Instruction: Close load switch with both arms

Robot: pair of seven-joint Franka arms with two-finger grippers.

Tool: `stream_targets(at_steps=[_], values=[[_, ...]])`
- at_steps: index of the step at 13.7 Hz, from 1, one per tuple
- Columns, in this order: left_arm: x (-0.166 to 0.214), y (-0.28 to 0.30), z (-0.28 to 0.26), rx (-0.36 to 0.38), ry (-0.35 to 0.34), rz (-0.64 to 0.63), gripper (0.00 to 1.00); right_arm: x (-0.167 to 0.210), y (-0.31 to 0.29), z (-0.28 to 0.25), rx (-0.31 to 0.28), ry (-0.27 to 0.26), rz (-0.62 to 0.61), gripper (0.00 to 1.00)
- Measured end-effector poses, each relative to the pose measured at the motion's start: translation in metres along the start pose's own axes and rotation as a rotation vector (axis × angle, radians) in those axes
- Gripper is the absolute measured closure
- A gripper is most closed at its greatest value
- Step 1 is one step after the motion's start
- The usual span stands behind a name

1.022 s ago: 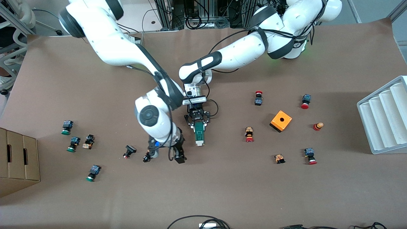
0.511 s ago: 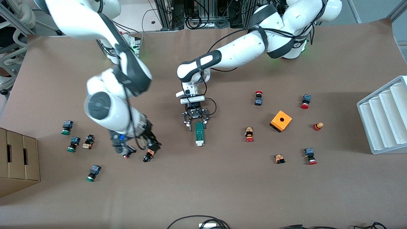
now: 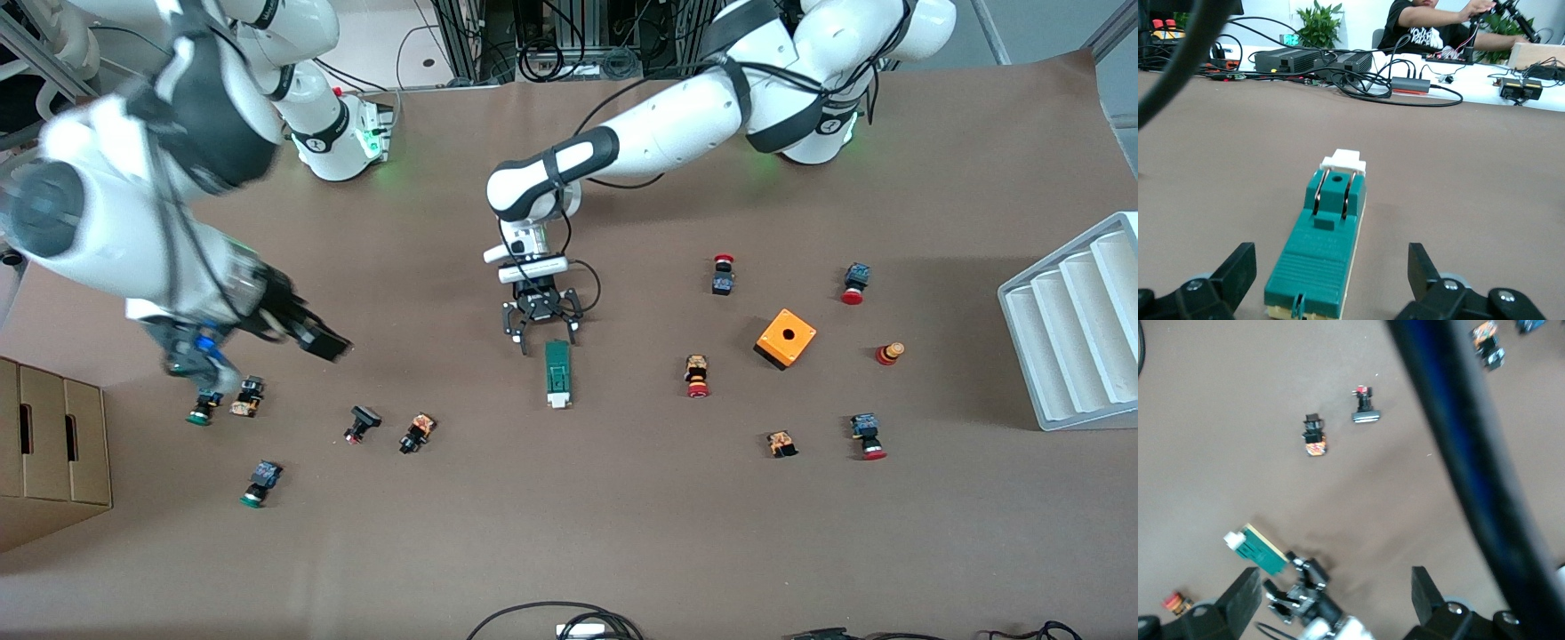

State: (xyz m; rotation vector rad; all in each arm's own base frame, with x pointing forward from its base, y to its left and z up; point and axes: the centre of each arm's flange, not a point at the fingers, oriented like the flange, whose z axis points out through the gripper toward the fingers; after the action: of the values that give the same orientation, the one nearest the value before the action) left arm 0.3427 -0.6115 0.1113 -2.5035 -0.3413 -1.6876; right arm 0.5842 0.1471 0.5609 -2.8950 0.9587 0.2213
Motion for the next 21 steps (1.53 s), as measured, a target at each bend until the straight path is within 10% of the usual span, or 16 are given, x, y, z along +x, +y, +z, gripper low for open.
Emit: stream_targets(at_steps=[10,21], values=[[0.111,0.022,-0.069,0.060,-0.189,0.144,0.00,0.049,0.164,-0.090,-0.044,0.075,-0.594,0.00],[0.320,-0.002,-0.143,0.048,-0.410,0.322,0.00,0.091,0.188,-0.068,-0.037,0.119,-0.686,0.00]])
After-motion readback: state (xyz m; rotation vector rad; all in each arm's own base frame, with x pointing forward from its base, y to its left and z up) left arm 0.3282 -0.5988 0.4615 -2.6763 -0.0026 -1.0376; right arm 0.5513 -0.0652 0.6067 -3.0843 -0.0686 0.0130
